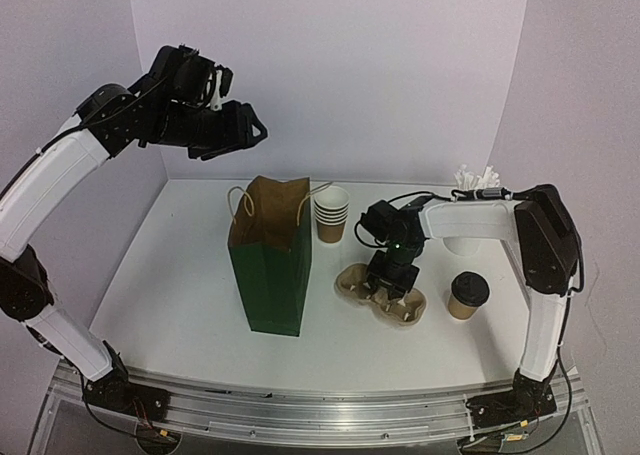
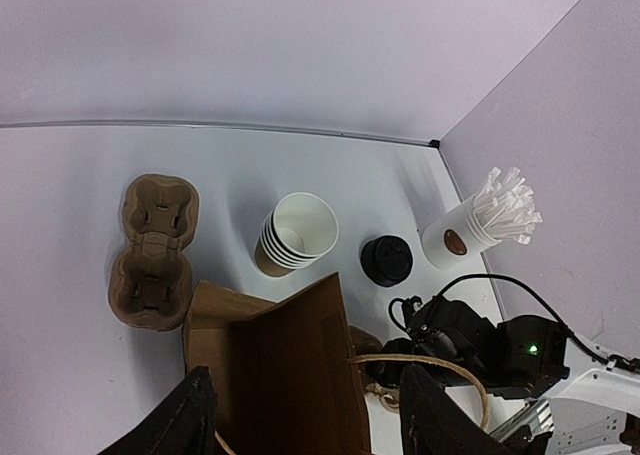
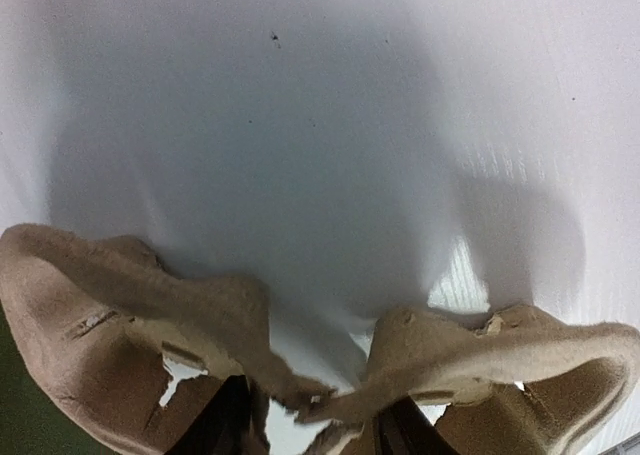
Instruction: Pack the takeout coffee
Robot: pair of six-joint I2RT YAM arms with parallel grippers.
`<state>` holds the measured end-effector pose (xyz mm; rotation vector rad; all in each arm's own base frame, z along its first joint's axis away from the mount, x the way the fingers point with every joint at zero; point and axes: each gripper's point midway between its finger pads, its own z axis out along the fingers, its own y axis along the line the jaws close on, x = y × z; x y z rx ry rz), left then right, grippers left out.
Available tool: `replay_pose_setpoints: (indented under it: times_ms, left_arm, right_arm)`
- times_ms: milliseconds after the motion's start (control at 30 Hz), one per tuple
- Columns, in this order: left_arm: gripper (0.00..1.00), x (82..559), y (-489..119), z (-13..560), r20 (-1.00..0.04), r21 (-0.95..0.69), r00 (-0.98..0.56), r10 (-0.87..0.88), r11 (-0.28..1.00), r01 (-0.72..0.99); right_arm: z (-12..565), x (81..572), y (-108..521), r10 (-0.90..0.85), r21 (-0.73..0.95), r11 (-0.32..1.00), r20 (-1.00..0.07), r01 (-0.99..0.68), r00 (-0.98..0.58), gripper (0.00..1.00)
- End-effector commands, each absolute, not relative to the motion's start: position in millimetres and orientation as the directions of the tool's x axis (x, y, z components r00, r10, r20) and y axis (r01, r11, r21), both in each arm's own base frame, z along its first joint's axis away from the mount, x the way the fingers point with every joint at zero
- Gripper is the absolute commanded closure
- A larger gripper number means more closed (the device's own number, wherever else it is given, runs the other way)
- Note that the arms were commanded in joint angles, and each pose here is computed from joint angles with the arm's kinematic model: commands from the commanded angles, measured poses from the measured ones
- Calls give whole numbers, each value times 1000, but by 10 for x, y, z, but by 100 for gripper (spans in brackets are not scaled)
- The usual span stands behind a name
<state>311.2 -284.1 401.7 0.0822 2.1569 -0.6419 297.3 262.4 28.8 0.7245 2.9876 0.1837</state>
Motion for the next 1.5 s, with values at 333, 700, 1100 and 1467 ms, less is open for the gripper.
replay_pose_setpoints:
  times_ms: [333, 700, 1100, 1467]
  left_arm:
    - [39, 3292, -2805, 3854, -752, -393, -640, -158, 887, 242]
    - [39, 3324, -2871, 3782, -744, -395, -653, -143, 882, 257]
    - [39, 3339, -2886, 3712, -736, -402, -661, -147, 880, 252]
    - [39, 3435, -2637, 3674, -662, -486, -716, -222, 854, 185]
  right_arm:
    - [498, 2956, 2608, 394, 115, 916, -87, 384, -915, 65]
    - [281, 2856, 2567, 368, 61, 929, -41, 365, -929, 74]
    - [195, 2831, 2570, 340, 42, 940, -21, 339, -940, 68]
    - [754, 2926, 2508, 235, 62, 971, -119, 229, -965, 100]
